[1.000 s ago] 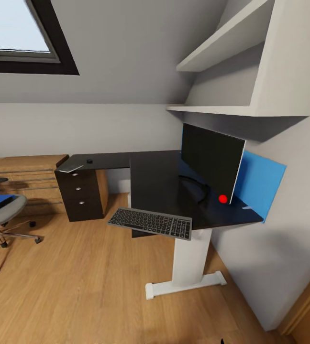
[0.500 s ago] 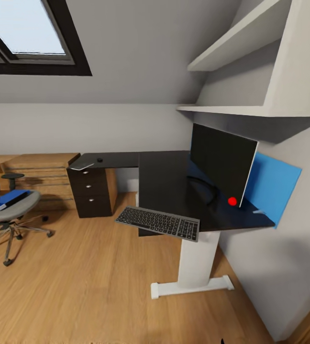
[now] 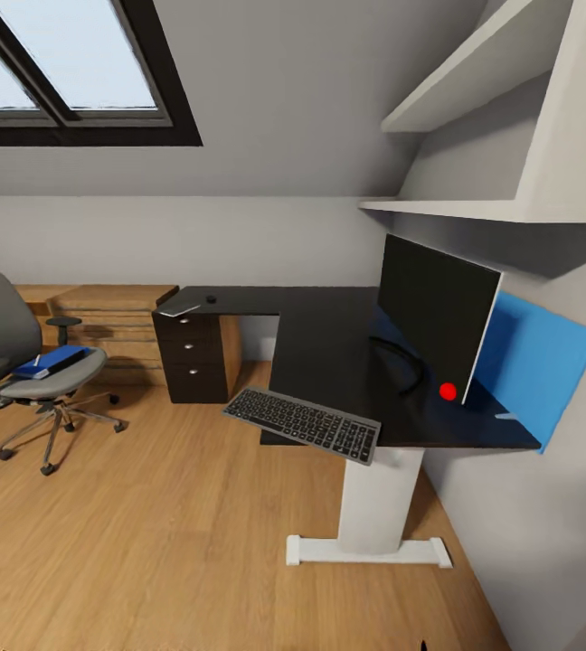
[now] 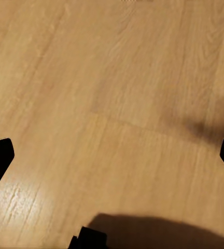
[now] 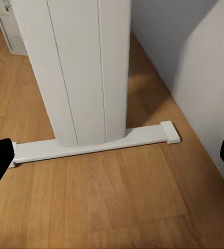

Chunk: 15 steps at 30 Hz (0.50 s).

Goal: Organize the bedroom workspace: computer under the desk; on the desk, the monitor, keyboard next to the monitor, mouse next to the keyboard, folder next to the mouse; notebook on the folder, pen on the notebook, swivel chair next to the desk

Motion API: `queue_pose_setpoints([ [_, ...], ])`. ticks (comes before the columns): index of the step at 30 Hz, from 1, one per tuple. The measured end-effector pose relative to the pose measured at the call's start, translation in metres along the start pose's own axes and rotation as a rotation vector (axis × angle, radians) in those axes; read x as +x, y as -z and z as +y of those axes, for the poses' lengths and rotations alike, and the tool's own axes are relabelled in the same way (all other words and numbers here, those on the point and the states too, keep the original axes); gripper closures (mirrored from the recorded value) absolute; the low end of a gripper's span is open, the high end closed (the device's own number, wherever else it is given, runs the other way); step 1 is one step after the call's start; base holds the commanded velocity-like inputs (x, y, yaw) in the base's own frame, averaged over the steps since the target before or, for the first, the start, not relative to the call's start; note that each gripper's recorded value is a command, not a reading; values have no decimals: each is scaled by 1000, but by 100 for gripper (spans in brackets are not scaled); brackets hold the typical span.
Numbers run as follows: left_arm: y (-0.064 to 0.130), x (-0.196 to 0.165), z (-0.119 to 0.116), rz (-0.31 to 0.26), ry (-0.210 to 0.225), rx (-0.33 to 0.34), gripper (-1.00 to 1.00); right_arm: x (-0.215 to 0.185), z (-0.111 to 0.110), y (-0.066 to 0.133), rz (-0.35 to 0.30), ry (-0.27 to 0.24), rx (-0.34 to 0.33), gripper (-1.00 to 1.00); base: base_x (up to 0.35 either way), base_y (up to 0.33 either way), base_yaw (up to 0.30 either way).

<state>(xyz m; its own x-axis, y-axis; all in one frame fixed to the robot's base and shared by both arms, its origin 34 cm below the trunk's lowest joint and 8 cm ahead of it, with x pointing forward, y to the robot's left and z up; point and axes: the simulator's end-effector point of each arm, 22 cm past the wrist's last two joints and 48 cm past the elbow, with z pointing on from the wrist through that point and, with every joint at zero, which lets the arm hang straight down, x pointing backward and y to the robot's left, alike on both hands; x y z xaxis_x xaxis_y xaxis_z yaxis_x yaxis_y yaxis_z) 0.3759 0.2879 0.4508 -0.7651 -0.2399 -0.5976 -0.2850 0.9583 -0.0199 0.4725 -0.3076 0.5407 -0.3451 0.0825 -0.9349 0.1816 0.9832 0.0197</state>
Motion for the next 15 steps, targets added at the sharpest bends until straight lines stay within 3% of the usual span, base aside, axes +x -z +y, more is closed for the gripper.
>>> queue_pose_setpoints([
  [3,0,0,0,-1,0,0,-100,1,-3,0,3,-1,13,-100,0,-39,13],
  [4,0,0,0,-1,0,0,-100,1,-15,1,4,-4,67,-100,0,-3,1],
  [7,0,0,0,-1,0,-1,-100,-2,-21,0,-6,-4,100,-100,0,0,0],
  [11,0,-1,1,-4,2,-2,-100,-5,-24,-1,-12,-2,108,-100,0,0,0],
  [14,1,-18,1,-80,16,-4,-100,-34,-22,-16,-84,-11,104,-100,0,0,0],
  [15,2,-17,4,-101,16,-9,-100,-78,-21,-42,-164,-40,115,-100,0,0,0],
])
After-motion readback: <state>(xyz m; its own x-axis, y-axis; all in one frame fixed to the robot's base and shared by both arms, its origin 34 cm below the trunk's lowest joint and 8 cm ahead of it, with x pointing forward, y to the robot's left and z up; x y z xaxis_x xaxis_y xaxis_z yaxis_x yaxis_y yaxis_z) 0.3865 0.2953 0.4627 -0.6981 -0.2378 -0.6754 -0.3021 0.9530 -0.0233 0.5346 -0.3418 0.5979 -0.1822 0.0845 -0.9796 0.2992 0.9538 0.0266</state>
